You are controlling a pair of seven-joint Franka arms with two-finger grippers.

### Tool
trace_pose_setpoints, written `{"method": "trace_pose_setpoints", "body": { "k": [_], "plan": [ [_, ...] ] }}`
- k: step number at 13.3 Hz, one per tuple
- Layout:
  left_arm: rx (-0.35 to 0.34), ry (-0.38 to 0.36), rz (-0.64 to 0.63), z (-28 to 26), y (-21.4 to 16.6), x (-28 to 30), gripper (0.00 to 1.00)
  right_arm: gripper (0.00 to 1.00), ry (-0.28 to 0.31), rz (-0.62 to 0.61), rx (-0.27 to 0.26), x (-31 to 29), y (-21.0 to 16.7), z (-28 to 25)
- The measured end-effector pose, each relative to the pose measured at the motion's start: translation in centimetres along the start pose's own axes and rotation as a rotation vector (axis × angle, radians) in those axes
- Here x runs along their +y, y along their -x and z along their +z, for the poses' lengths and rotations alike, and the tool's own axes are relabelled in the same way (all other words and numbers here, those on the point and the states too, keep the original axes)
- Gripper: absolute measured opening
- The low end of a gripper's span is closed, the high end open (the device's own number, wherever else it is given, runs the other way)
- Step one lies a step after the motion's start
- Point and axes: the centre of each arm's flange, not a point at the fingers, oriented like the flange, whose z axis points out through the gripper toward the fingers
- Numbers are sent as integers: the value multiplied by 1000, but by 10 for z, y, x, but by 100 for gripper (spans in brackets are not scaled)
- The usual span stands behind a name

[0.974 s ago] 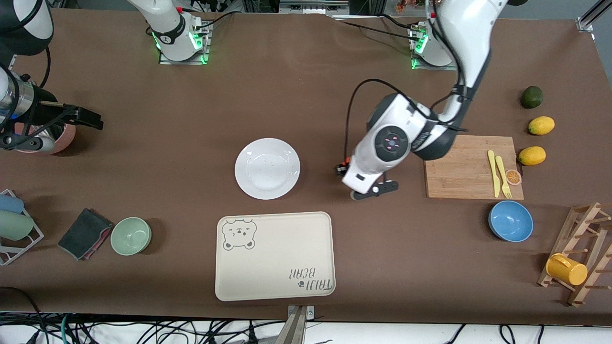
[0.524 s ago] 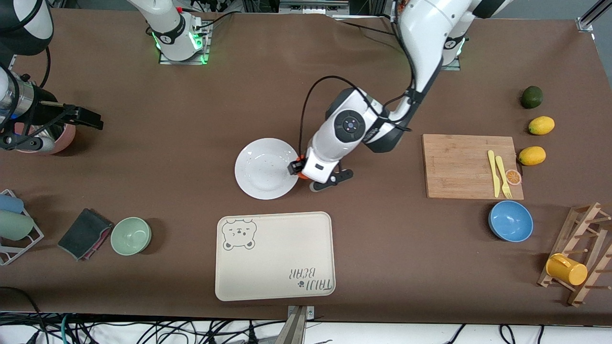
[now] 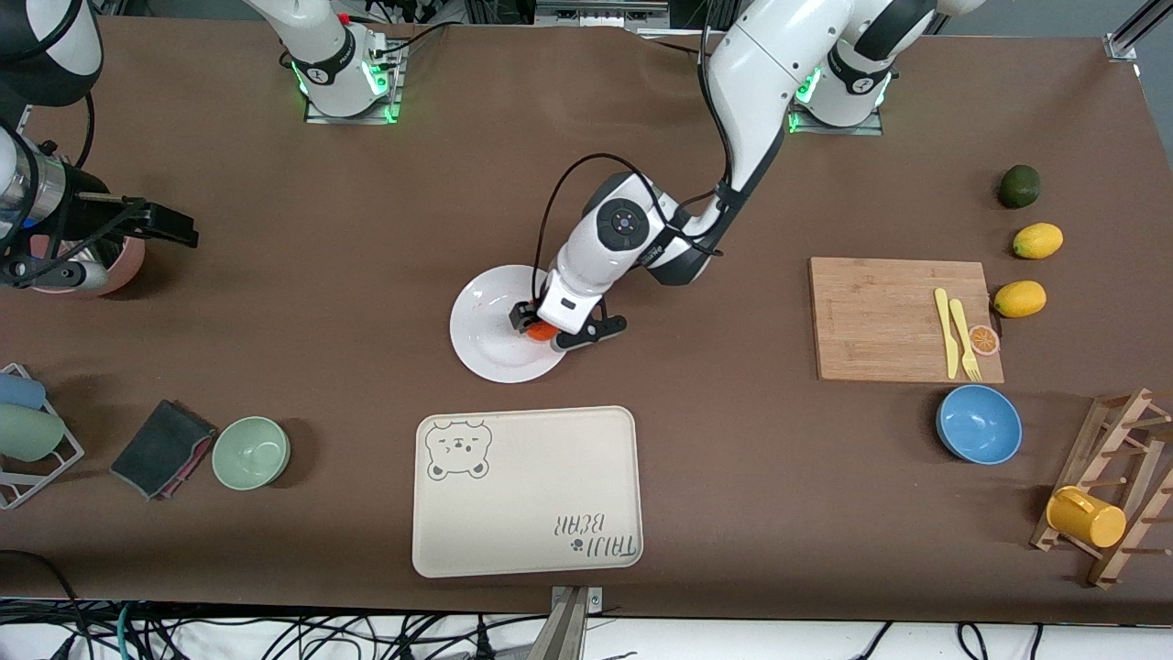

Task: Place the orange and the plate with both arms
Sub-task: 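Carry the orange with the left gripper onto the white plate, then release the orange and raise the left gripper while the right gripper reaches the plate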

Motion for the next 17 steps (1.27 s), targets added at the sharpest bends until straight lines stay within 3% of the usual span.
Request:
{"method": "trace_pose_setpoints", "body": {
  "k": [3, 4, 7, 9, 12, 17],
  "plan": [
    [9, 19, -29, -8, 1, 9, 99, 100, -15, -13, -22, -9, -6, 11],
    [18, 26, -35, -14, -5, 10, 99, 100, -42, -18, -40, -16, -10, 20],
    [14, -18, -66, -51, -37, 8, 100, 100, -198, -23, -179, -50, -36, 90],
    [10, -124, -57, -100, -66, -1, 100, 100, -287, -24, -253, -77, -58, 148],
    [4, -242, -2, -177, -112, -27, 100, 100, -422, 13, -236, -115, -72, 213],
    [-47, -298, 123, -274, -187, -90, 100, 100, -552, 33, -151, -166, -40, 307]
  ]
}}
